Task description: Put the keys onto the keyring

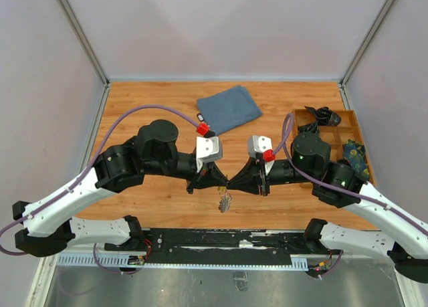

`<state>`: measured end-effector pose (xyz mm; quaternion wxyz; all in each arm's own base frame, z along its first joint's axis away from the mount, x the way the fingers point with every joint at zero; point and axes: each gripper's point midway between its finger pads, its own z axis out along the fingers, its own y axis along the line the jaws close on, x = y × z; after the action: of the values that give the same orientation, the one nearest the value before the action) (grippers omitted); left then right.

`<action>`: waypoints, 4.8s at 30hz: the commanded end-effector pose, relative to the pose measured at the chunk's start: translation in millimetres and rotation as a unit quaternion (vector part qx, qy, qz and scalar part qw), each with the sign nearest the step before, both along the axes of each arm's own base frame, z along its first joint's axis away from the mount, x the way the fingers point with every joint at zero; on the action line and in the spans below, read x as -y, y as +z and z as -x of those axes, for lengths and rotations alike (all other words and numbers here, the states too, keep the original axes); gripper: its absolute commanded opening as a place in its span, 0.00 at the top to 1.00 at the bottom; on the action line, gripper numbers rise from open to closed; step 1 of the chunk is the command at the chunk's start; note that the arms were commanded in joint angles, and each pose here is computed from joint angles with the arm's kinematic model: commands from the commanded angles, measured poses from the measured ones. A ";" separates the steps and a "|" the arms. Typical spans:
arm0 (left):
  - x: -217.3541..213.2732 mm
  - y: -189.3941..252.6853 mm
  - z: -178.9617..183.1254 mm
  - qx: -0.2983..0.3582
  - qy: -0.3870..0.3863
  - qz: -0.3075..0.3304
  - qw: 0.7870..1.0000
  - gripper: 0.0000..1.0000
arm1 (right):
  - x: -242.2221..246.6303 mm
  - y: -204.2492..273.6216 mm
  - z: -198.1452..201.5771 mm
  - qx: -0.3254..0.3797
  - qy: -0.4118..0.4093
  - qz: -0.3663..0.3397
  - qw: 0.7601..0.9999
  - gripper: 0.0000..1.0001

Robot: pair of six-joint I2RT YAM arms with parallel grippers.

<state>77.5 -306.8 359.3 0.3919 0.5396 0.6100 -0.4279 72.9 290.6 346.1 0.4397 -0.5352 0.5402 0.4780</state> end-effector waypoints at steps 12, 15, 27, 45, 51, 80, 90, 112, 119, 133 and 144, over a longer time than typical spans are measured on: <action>-1.9 31.6 2.7 0.025 0.004 0.067 0.997 0.76 | 3.4 24.6 -3.3 0.013 -0.012 -0.026 0.999 1.00; -5.5 40.8 3.7 0.028 0.013 0.101 0.994 0.67 | 8.0 28.5 -1.6 0.021 -0.014 -0.028 0.999 1.00; -4.9 31.2 3.5 0.019 0.025 0.141 0.990 0.61 | 18.0 49.0 -1.5 0.034 -0.034 -0.053 0.997 1.00; 3.4 23.7 3.5 0.013 0.014 0.133 0.991 0.78 | 19.7 62.3 1.9 0.031 -0.034 -0.081 0.996 1.00; 5.2 22.1 3.2 0.013 0.012 0.130 0.991 0.83 | 21.5 69.4 2.3 0.033 -0.039 -0.097 0.994 1.00; -10.0 68.5 4.1 0.040 0.033 0.230 0.972 0.66 | 20.7 64.2 -2.0 0.038 -0.049 -0.106 0.992 1.00; 6.8 53.9 6.8 0.014 0.010 0.233 0.972 0.66 | 20.2 67.2 -0.3 0.036 -0.045 -0.113 0.992 1.00; 15.0 42.4 0.6 0.002 0.019 0.213 0.977 1.00 | 23.2 68.6 2.5 0.038 -0.043 -0.119 0.991 1.00; 12.4 19.4 -11.4 0.008 0.042 0.104 0.994 0.99 | 37.4 37.6 -9.5 0.082 -0.072 -0.037 0.993 0.72; -9.3 -36.0 -38.4 0.006 0.094 -0.139 0.986 0.99 | 36.9 -24.7 -34.3 0.099 -0.104 0.055 0.988 0.68; -0.7 -34.3 -29.3 0.003 0.056 -0.137 0.989 1.00 | 8.7 -25.4 -37.1 0.079 -0.085 0.002 0.993 0.68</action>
<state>114.8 -300.6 304.4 0.3234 0.5407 0.7192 -0.2931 106.2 270.4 306.2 0.4944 -0.5423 0.5711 0.3680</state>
